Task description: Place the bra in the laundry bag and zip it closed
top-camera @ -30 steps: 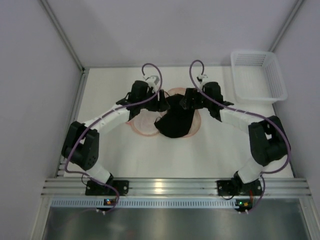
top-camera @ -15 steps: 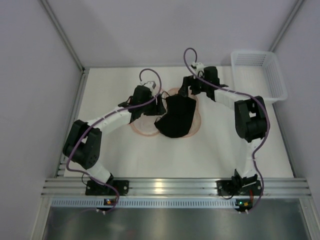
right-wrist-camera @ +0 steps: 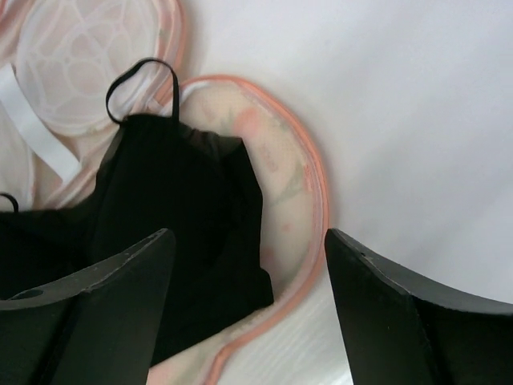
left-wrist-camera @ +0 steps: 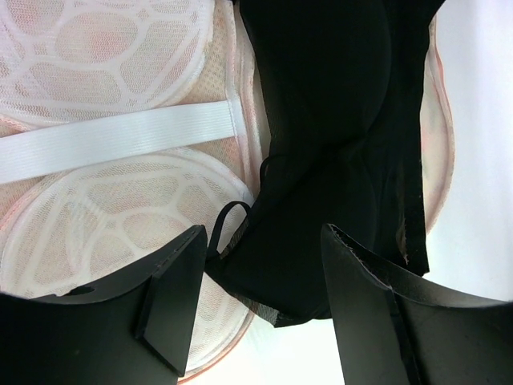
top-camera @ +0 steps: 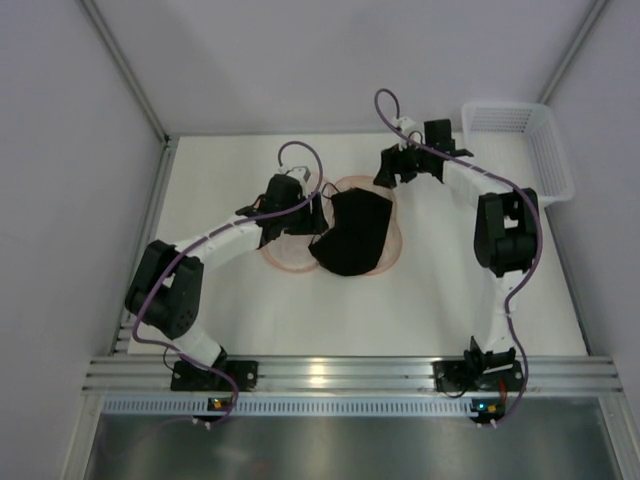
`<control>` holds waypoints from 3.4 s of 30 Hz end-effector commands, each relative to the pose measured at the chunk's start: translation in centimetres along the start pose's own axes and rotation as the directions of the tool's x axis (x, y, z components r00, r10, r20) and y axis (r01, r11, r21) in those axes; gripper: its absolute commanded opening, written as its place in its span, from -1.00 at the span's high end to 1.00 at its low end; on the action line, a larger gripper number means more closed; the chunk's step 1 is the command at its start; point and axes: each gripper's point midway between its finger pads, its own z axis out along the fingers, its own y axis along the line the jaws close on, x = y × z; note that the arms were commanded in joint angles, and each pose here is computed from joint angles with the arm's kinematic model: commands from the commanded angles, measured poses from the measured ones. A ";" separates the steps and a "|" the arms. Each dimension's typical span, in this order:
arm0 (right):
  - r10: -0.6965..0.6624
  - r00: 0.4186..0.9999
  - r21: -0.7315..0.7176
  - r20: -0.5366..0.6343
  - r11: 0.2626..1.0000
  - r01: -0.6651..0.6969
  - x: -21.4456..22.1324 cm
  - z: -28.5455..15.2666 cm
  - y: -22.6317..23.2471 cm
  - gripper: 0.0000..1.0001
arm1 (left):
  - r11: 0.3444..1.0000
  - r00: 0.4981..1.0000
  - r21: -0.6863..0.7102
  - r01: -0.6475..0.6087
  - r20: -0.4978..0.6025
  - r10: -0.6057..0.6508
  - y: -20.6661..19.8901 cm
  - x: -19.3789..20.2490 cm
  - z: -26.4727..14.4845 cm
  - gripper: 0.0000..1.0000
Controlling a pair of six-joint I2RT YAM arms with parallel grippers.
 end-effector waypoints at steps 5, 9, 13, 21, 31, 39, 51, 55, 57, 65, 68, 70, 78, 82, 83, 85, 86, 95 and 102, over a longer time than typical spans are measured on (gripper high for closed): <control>-0.176 0.971 -0.091 -0.161 0.982 0.163 3.5 -1.0 0.8 -0.39 | 0.999 0.998 0.017 -0.045 0.054 0.044 -0.6 -1.7 -1.4 -0.30; -0.204 0.965 -0.128 -0.163 0.975 0.184 4.1 -0.9 1.1 -0.17 | 0.999 0.997 0.002 -0.054 0.050 0.054 -0.3 -1.6 -1.4 -0.30; -0.222 0.959 -0.131 -0.178 0.971 0.201 4.8 -0.2 0.8 -0.16 | 0.999 0.998 0.004 -0.054 0.044 0.054 -0.3 -1.4 -1.4 -0.31; -0.245 0.941 -0.111 -0.233 0.968 0.224 5.4 1.5 0.4 0.13 | 0.997 0.997 0.015 0.071 -0.007 -0.071 -0.5 0.4 -1.2 -0.31; -0.205 0.949 -0.046 -0.240 0.979 0.199 5.6 1.8 -0.7 0.96 | 0.938 0.938 -0.043 0.345 0.041 -0.343 0.4 2.2 -3.9 -0.34; -0.068 0.987 0.134 -0.146 0.987 0.088 3.7 -0.6 -0.6 1.00 | 0.857 0.855 -0.013 0.515 0.076 -0.513 0.1 3.8 -3.9 -0.33; 0.032 0.995 0.201 -0.090 0.979 -0.014 4.0 -1.6 0.0 1.00 | 0.836 0.837 0.056 0.546 0.017 -0.547 -3.5 5.3 -0.8 -0.27; 0.029 0.996 0.196 -0.084 0.981 -0.012 3.6 -1.5 0.1 1.00 | 0.802 0.802 0.040 0.596 0.020 -0.597 -3.0 6.5 -0.5 -0.26; 0.028 0.996 0.191 -0.080 0.982 -0.013 3.5 -1.5 0.1 1.00 | 0.799 0.796 0.045 0.600 0.065 -0.602 -3.0 6.2 -0.3 -0.25; 0.022 0.997 0.182 -0.072 0.983 -0.008 3.0 -1.9 0.5 1.00 | 0.797 0.794 0.013 0.604 0.084 -0.603 -2.9 7.0 2.1 0.09; 0.026 0.997 0.181 -0.073 0.983 -0.013 3.2 -1.9 0.6 1.00 | 0.802 0.792 0.033 0.597 0.134 -0.595 -2.6 6.1 2.2 0.41; 0.040 0.997 0.184 -0.072 0.983 -0.026 3.4 -1.9 0.6 1.00 | 0.812 0.799 0.055 0.581 0.151 -0.582 -2.9 5.4 2.2 0.70; 0.128 0.991 0.216 -0.029 0.969 -0.119 3.0 -4.2 2.2 1.00 | 0.868 0.846 0.178 0.463 0.204 -0.493 -6.1 0.5 -0.1 1.00; 0.209 0.976 0.229 0.058 0.949 -0.216 2.1 -5.9 3.5 1.00 | 0.921 0.887 0.184 0.344 0.257 -0.383 -5.8 -3.0 -1.2 1.00; 0.210 0.973 0.222 0.096 0.948 -0.226 1.1 -6.8 4.2 1.00 | 0.928 0.890 0.160 0.338 0.267 -0.370 -4.3 -4.2 -1.0 1.00; 0.255 0.960 0.214 0.118 0.937 -0.275 2.0 -7.2 5.1 1.00 | 0.959 0.935 0.184 0.216 0.244 -0.258 -4.5 -5.7 -0.8 1.00; 0.241 0.958 0.227 0.152 0.935 -0.271 1.2 -8.2 5.6 1.00 | 0.965 0.938 0.162 0.207 0.247 -0.243 -3.0 -6.9 -0.6 1.00; 0.297 0.920 0.235 0.257 0.904 -0.357 3.1 -9.8 11.1 1.00 | 0.911 0.976 0.377 -0.168 0.191 0.101 -3.5 -14.5 2.8 1.00; 0.253 0.906 0.200 0.339 0.922 -0.332 3.1 -10.1 16.5 1.00 | 0.749 0.976 0.626 -0.217 0.129 0.174 -5.2 -15.7 4.4 1.00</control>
